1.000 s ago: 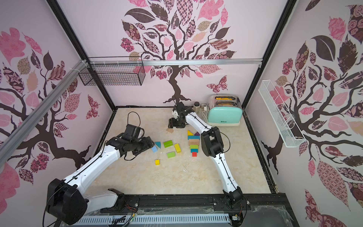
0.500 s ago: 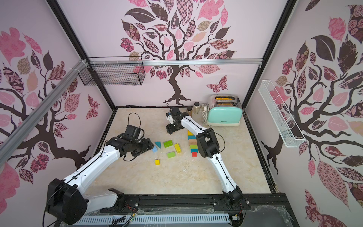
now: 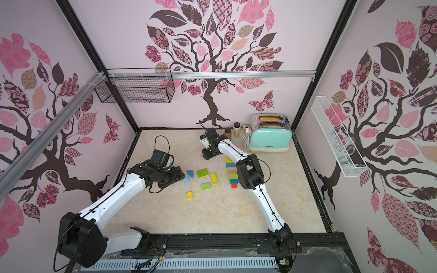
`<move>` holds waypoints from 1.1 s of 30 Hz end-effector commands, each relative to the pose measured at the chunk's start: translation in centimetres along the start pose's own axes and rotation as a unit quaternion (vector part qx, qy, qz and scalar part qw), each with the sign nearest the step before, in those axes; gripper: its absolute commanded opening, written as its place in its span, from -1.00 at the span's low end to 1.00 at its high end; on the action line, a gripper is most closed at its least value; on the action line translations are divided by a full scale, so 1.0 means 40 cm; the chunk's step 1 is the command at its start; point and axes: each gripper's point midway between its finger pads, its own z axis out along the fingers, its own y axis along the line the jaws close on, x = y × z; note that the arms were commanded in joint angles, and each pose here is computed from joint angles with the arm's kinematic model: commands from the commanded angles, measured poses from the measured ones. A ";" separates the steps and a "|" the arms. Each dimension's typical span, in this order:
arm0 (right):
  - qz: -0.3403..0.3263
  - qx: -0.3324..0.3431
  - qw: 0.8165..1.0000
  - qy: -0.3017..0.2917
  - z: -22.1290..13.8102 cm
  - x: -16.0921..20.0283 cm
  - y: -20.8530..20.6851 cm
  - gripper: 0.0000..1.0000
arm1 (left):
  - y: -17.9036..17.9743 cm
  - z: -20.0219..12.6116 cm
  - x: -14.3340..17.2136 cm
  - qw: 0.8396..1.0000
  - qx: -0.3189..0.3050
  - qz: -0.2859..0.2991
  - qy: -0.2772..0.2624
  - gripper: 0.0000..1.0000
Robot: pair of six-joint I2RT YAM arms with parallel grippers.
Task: Assemble a carrot with building blocks
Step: Adjust the building block at the center of the board.
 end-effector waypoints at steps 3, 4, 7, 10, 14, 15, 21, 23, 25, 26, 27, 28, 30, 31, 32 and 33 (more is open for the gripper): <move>0.001 -0.021 1.000 -0.018 0.011 -0.033 0.032 -0.18 | -0.009 0.000 -0.013 1.000 0.006 0.008 -0.001 0.63; 0.001 -0.024 1.000 -0.019 0.011 -0.034 0.037 -0.20 | -0.007 0.002 -0.012 1.000 0.004 0.008 0.000 0.63; 0.008 -0.024 1.000 -0.015 0.019 -0.028 0.034 -0.34 | -0.005 0.003 -0.012 1.000 0.004 0.008 -0.001 0.63; 0.020 -0.028 0.999 -0.013 0.015 -0.026 0.039 -0.46 | -0.003 0.002 -0.012 1.000 0.004 0.008 -0.002 0.63; 0.044 -0.044 0.998 -0.017 -0.001 -0.031 0.051 -0.55 | -0.004 0.004 -0.013 1.000 0.007 0.007 -0.003 0.63; 0.049 -0.047 0.998 -0.018 -0.006 -0.033 0.052 -0.54 | -0.005 0.005 -0.013 1.000 0.008 0.007 -0.002 0.63; 0.070 -0.047 0.996 -0.040 -0.061 -0.066 0.049 0.06 | -0.008 0.004 -0.015 1.000 0.012 0.007 -0.005 0.63; 0.075 -0.048 0.995 -0.052 -0.074 -0.080 0.053 0.29 | -0.008 0.002 -0.015 1.000 0.013 0.007 -0.005 0.63; 0.079 -0.038 0.994 -0.064 -0.071 -0.094 0.050 0.45 | -0.008 -0.001 -0.014 1.000 0.014 0.008 -0.006 0.63; 0.079 -0.031 0.994 -0.068 -0.064 -0.100 0.048 0.52 | -0.007 -0.002 -0.014 1.000 0.013 0.008 -0.006 0.63; 0.078 -0.020 0.994 -0.070 -0.053 -0.104 0.046 0.55 | -0.008 -0.004 -0.015 1.000 0.013 0.010 -0.006 0.63; 0.080 -0.008 0.994 -0.072 -0.041 -0.109 0.040 0.56 | -0.008 -0.006 -0.016 1.000 0.013 0.010 -0.006 0.63; 0.093 0.012 0.993 -0.078 -0.016 -0.120 0.026 0.57 | -0.010 -0.010 -0.017 1.000 0.013 0.013 -0.005 0.63; 0.101 0.025 0.991 -0.082 -0.003 -0.124 0.013 0.57 | -0.010 -0.011 -0.017 1.000 0.012 0.015 -0.005 0.63; 0.105 0.034 0.990 -0.083 0.011 -0.123 0.007 0.57 | -0.011 -0.013 -0.018 1.000 0.013 0.016 -0.005 0.63; 0.109 0.044 0.989 -0.085 0.023 -0.125 0.002 0.57 | -0.011 -0.014 -0.018 1.000 0.012 0.017 -0.005 0.63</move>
